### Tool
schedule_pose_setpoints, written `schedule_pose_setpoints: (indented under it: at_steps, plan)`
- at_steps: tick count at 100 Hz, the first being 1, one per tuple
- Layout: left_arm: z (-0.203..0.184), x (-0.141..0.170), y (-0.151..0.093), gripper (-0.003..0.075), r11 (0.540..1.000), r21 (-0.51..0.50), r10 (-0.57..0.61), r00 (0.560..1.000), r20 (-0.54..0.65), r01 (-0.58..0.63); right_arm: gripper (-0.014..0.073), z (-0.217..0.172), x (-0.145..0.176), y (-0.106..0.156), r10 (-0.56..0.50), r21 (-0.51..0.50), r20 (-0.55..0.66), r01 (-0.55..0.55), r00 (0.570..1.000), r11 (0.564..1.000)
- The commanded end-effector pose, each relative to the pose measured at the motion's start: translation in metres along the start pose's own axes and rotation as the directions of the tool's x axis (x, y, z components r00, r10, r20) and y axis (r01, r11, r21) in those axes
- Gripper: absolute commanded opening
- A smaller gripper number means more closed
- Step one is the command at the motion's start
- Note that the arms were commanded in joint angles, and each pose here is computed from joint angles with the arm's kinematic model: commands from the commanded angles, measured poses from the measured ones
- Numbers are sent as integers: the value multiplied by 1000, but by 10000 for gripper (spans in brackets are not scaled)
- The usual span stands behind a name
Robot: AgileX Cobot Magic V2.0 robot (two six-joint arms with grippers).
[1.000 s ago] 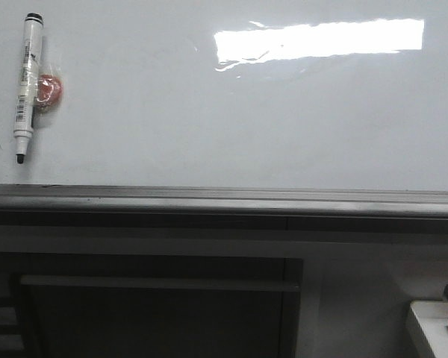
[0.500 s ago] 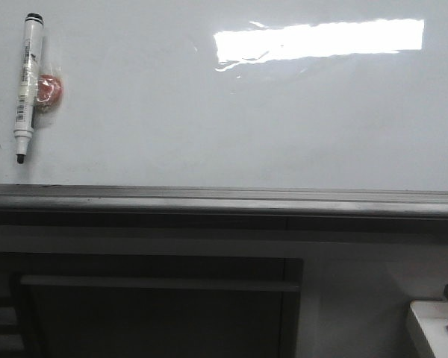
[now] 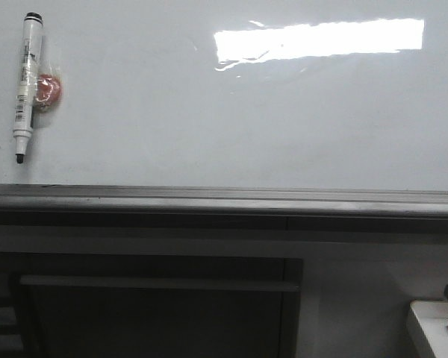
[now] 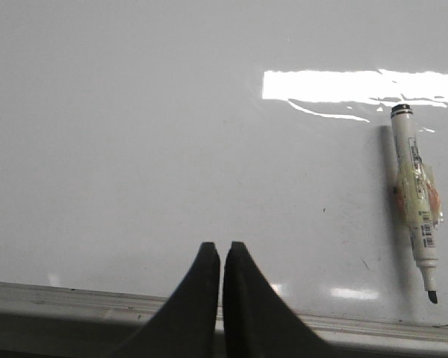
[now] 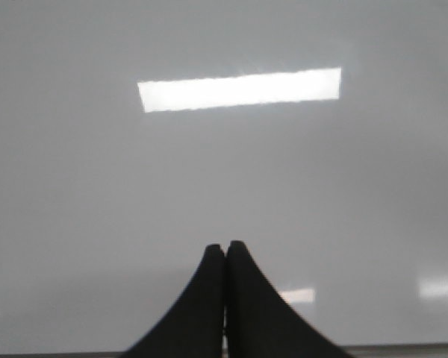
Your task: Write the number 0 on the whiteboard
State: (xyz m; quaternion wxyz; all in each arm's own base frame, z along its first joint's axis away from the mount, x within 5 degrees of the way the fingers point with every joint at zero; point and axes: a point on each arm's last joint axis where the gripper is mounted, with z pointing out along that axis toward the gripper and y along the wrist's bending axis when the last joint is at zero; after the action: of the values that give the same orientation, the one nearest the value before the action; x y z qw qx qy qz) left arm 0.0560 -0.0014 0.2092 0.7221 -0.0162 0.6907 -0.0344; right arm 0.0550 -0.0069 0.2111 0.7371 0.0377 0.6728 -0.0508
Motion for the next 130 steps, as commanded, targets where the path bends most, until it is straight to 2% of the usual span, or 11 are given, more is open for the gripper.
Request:
schedule_pose_setpoints:
  at_steps: [1,11,19,30,45,63,70,87,92,110,130]
  plan:
    - [-3,-9,0,-21,1000,8,-14,994,109,13,-67,-1,-5,0,55,3,2,-55,998,998]
    - [-1,-18,-1,-21,1000,8,-30,996,81,30,-67,2,-12,1,73,-4,-97,-74,993,997]
    - [2,-24,-2,-21,1000,2,-28,1000,-12,28,-67,9,-20,2,70,-20,-180,-75,981,997]
    - [12,-44,-3,-20,1000,0,-26,999,-35,26,-67,19,-26,4,62,-34,-341,-78,938,996]
    - [24,-62,-4,-20,1000,1,-28,999,20,28,-67,31,-38,6,95,-33,-380,-116,920,993]
    - [31,-61,-4,-11,998,-4,-57,998,-10,57,-67,33,-39,6,97,-32,-369,-117,924,993]
    - [31,-61,-4,57,998,-4,-56,998,-14,56,-67,33,-40,6,104,-32,-362,-124,926,992]
    - [32,-61,-4,384,998,-4,-64,998,-13,64,-67,35,-44,6,109,-37,-315,-127,943,991]
    - [32,-63,-4,440,998,-4,-67,998,4,67,-67,35,-44,6,109,-37,-315,-127,943,991]
    - [32,-73,-4,421,997,2,-79,990,119,80,-67,35,-45,6,121,-36,-305,-139,945,990]
    - [47,-72,-9,404,999,43,-11,997,80,8,-67,35,-44,7,185,-30,-322,-205,929,978]
